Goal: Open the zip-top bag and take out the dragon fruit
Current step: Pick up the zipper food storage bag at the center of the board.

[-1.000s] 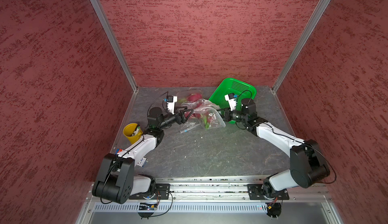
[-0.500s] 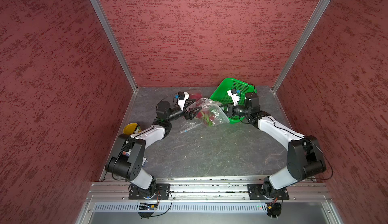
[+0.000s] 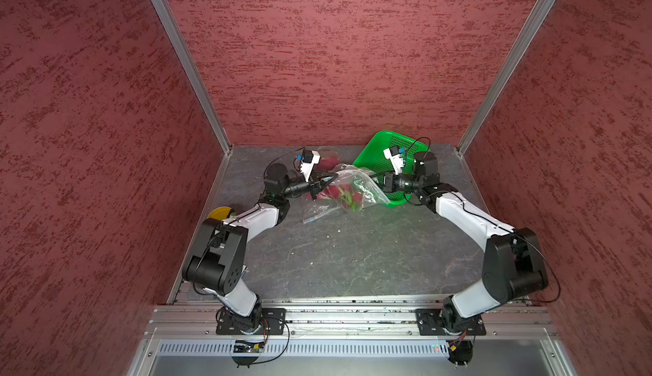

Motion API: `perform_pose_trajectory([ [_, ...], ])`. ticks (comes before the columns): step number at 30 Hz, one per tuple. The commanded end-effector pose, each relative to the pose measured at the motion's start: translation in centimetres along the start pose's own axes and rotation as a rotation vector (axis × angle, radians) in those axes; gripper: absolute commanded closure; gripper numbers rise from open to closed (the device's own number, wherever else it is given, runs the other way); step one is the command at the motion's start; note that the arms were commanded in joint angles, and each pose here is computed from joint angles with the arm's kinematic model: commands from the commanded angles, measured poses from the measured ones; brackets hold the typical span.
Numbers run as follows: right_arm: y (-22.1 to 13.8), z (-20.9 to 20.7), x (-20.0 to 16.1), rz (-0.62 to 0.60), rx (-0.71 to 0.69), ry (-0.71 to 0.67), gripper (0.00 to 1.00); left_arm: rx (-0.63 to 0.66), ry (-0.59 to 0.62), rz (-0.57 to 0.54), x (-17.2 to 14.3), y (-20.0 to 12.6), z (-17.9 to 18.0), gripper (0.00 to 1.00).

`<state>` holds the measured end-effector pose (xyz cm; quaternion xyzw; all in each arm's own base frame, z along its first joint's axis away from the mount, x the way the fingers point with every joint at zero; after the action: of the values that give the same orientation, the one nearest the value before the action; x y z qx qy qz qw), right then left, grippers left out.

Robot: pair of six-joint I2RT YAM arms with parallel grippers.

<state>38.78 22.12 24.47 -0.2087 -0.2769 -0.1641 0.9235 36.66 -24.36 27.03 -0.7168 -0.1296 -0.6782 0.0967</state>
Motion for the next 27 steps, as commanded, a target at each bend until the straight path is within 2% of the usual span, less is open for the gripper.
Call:
perform_pose_trajectory([
  [1,-1.1,2.4,2.1,-0.052,0.038,-0.060,0.95,-0.055,-0.053,-0.005,1.7,-0.1,-1.3,1.00],
  [3,-1.6,3.2,2.6,-0.068,0.040,-0.075,0.77,-0.063,-0.066,-0.011,2.8,-0.2,-1.9,1.00],
  [4,-2.0,3.9,3.0,-0.081,0.041,-0.091,0.64,-0.066,-0.073,-0.014,3.4,-0.3,-2.2,1.00],
  [6,-2.8,5.0,3.7,-0.117,0.026,-0.127,0.53,-0.072,-0.081,-0.015,4.7,-0.4,-3.0,1.00],
  [12,-5.8,10.5,5.5,-0.214,-0.017,-0.319,0.44,-0.091,-0.054,-0.018,8.5,-0.4,-5.9,1.00],
  [16,-6.5,13.8,5.6,-0.231,0.015,-0.418,0.42,-0.104,-0.063,0.006,9.5,0.2,-7.4,1.00],
  [21,-5.2,16.0,4.7,-0.206,0.049,-0.482,0.42,-0.099,-0.112,0.048,9.5,1.3,-7.8,1.00],
  [27,-3.0,15.4,2.9,-0.136,0.029,-0.520,0.42,-0.057,-0.168,0.088,7.6,2.0,-6.6,1.00],
])
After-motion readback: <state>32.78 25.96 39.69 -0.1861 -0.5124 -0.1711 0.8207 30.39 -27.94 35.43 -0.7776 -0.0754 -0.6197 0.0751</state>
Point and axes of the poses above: each gripper's point midway between its finger pads, its own y axis out along the fingers, its own z axis along the line the jaws close on, x = y × z, the point moved 1 cm from there along -y, back along the fingers, and after that the axes turned 12 degrees about y, right-handed, at the moved point
